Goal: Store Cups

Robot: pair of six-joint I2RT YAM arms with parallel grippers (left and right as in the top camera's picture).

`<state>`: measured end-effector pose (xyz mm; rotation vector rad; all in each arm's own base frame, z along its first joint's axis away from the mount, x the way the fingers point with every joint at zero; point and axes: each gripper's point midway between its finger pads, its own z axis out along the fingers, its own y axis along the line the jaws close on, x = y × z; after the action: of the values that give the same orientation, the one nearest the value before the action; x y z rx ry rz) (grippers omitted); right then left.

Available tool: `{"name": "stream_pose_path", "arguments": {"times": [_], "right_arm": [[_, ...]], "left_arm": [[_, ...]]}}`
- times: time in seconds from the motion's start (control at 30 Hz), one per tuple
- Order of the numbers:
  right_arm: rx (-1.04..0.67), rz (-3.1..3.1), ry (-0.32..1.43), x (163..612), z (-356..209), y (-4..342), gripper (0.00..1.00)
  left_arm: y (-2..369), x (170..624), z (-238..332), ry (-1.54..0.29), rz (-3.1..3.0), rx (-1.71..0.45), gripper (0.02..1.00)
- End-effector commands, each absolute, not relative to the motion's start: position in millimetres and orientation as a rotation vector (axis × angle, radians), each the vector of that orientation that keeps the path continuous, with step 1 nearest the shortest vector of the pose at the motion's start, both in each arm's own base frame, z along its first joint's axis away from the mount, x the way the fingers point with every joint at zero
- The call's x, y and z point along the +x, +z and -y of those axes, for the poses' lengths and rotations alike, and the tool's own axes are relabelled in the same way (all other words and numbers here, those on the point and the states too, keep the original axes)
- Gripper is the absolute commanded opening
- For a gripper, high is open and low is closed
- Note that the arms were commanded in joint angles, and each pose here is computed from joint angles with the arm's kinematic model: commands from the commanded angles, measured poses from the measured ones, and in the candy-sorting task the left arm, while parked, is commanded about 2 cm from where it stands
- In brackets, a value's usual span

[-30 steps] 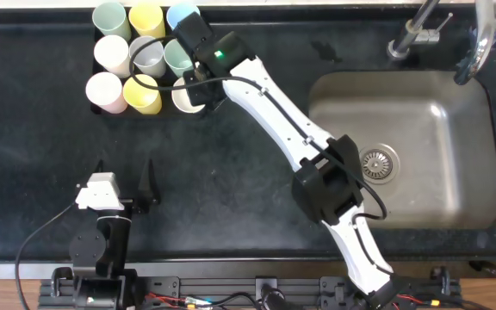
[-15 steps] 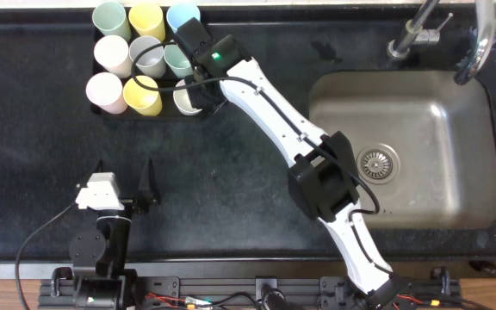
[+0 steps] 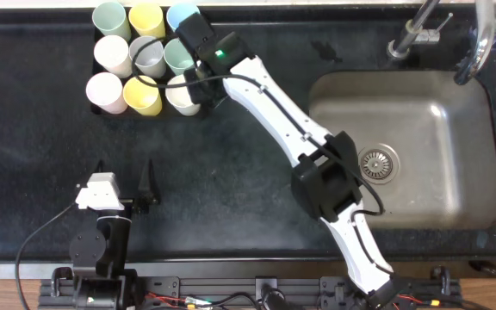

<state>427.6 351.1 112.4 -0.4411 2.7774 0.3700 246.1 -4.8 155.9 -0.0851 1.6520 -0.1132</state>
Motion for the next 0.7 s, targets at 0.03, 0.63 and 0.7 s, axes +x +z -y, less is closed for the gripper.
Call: {"name": "stream_pose_path", "arguments": {"times": [0.03, 0.63, 0.7], "right_arm": [[-0.475, -2.576, 0.472, 428.2, -344.2, 211.1, 0.573], [-0.359, -2.407, 0.179, 369.3, -121.9, 353.1, 0.812], [-0.322, -2.377, 0.148, 356.5, -97.9, 353.2, 0.840]], "left_arm": [[155.9, 245.8, 5.0, -0.118, -1.649, -0.091, 1.000], [155.9, 245.8, 5.0, -0.118, -1.649, -0.092, 1.000], [155.9, 245.8, 5.1, -0.119, -1.649, -0.091, 1.000]]}}
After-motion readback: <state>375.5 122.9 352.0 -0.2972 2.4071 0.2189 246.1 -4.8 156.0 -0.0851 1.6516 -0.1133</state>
